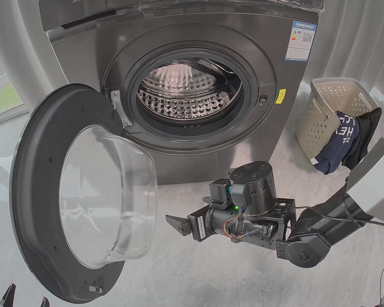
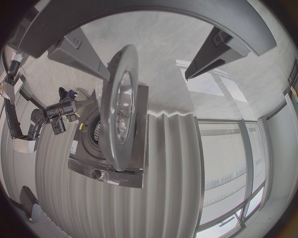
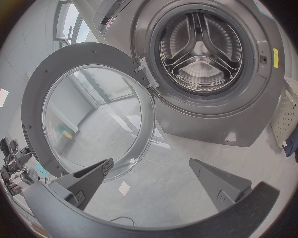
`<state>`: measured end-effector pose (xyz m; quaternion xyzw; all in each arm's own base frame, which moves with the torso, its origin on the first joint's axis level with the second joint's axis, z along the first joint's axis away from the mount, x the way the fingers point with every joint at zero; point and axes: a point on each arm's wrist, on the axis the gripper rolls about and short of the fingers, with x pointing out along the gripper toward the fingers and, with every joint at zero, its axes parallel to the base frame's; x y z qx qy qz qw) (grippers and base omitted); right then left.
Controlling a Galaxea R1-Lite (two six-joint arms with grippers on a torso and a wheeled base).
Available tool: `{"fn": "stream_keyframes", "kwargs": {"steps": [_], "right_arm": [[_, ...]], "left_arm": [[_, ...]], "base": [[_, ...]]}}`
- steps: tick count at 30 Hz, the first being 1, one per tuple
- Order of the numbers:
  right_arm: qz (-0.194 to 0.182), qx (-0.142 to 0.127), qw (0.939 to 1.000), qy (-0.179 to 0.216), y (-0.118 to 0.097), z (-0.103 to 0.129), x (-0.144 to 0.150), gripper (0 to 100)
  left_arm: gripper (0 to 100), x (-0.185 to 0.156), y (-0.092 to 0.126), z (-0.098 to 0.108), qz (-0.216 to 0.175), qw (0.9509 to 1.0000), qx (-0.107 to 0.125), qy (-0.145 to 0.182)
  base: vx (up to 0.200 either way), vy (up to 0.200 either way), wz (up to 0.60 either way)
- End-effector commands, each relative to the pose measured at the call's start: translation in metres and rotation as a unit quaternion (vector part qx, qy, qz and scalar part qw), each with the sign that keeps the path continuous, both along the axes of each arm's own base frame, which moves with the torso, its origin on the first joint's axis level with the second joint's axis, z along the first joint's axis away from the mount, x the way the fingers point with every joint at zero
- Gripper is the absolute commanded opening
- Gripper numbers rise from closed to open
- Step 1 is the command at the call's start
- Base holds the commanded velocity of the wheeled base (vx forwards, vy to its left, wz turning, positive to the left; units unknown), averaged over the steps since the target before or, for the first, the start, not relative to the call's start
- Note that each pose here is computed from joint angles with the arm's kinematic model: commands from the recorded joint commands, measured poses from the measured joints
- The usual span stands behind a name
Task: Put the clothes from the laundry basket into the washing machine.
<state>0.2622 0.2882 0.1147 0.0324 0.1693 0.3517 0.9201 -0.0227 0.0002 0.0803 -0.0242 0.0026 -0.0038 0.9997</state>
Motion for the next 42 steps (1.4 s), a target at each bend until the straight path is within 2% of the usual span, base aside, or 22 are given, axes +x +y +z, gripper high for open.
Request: {"fn": "stream_keyframes", "kwargs": {"steps": [1, 7, 11, 15, 17, 21, 24, 26, 27, 28, 32, 33, 34, 35, 36, 37, 38, 39, 40, 42], "right_arm": [[0.003, 0.001, 1.0, -0.003, 0.015, -0.008, 0.01, 100], [0.013, 0.01, 0.9998, -0.011, 0.038, -0.016, 0.02, 100], [0.028, 0.015, 0.9994, -0.015, 0.061, -0.027, 0.02, 100], [0.044, 0.03, 0.9983, -0.022, 0.085, -0.031, 0.018, 100], [0.038, 0.038, 0.9981, -0.03, 0.094, -0.032, 0.02, 100], [0.016, 0.076, 0.9953, -0.058, 0.101, -0.022, 0.028, 100], [0.006, 0.079, 0.9951, -0.06, 0.092, -0.013, 0.032, 100], [-0.001, 0.082, 0.9946, -0.063, 0.078, 0.003, 0.03, 100], [-0.002, 0.081, 0.9948, -0.062, 0.076, 0.003, 0.03, 100], [-0.013, 0.077, 0.995, -0.063, 0.057, 0.016, 0.028, 100], [-0.036, 0.063, 0.9951, -0.068, 0.005, 0.044, 0.011, 100], [-0.036, 0.063, 0.9951, -0.068, 0.005, 0.044, 0.011, 100], [-0.046, 0.058, 0.9941, -0.079, -0.029, 0.059, -0.005, 100], [-0.056, 0.054, 0.9933, -0.085, -0.051, 0.067, -0.016, 100], [-0.061, 0.056, 0.9927, -0.088, -0.063, 0.072, -0.022, 100], [-0.074, 0.065, 0.9901, -0.1, -0.088, 0.085, -0.035, 100], [-0.074, 0.065, 0.9901, -0.1, -0.088, 0.085, -0.035, 100], [-0.099, 0.075, 0.9856, -0.114, -0.126, 0.098, -0.057, 100], [-0.108, 0.077, 0.984, -0.119, -0.137, 0.1, -0.064, 100], [-0.144, 0.079, 0.9769, -0.137, -0.176, 0.102, -0.089, 100]], "left_arm": [[100, 0.0, 0.0, -0.005, 0.0, 1.0, 0.0, -0.001], [100, 0.0, 0.0, -0.005, 0.0, 1.0, 0.0, -0.001], [100, 0.0, 0.0, -0.005, 0.0, 1.0, 0.0, -0.001], [100, 0.0, 0.0, -0.005, 0.0, 1.0, 0.0, -0.001], [100, 0.0, 0.0, -0.005, 0.0, 1.0, 0.0, -0.001], [100, 0.0, 0.0, -0.005, 0.0, 1.0, 0.0, -0.001], [100, 0.0, 0.0, -0.005, 0.0, 1.0, 0.0, -0.001], [100, 0.0, 0.0, -0.005, 0.0, 1.0, 0.0, -0.001], [100, 0.0, 0.0, -0.005, 0.0, 1.0, 0.0, -0.001], [100, 0.0, 0.0, -0.005, 0.0, 1.0, 0.0, -0.001], [100, 0.0, 0.0, -0.005, 0.0, 1.0, 0.0, -0.001], [100, 0.0, 0.0, -0.005, 0.0, 1.0, 0.0, -0.001], [100, 0.0, 0.0, -0.005, 0.0, 1.0, 0.0, -0.001], [100, 0.0, 0.0, -0.005, 0.0, 1.0, 0.0, -0.001], [100, 0.0, 0.0, -0.005, 0.0, 1.0, 0.0, -0.001], [100, 0.0, 0.0, -0.005, 0.0, 1.0, 0.0, -0.001], [100, 0.0, 0.0, -0.005, 0.0, 1.0, 0.0, -0.001], [100, 0.0, 0.0, -0.005, 0.0, 1.0, 0.0, -0.001], [100, 0.0, 0.0, -0.005, 0.0, 1.0, 0.0, -0.001], [100, 0.0, 0.0, -0.005, 0.0, 1.0, 0.0, -0.001]], "base": [[0.0, 0.0, 0.0], [0.0, 0.0, 0.0], [0.0, 0.0, 0.0], [0.0, 0.0, 0.0], [0.0, 0.0, 0.0], [0.0, 0.0, 0.0], [0.0, 0.0, 0.0], [0.0, 0.0, 0.0], [0.0, 0.0, 0.0], [0.0, 0.0, 0.0], [0.0, 0.0, 0.0], [0.0, 0.0, 0.0], [0.0, 0.0, 0.0], [0.0, 0.0, 0.0], [0.0, 0.0, 0.0], [0.0, 0.0, 0.0], [0.0, 0.0, 0.0], [0.0, 0.0, 0.0], [0.0, 0.0, 0.0], [0.0, 0.0, 0.0]]}}
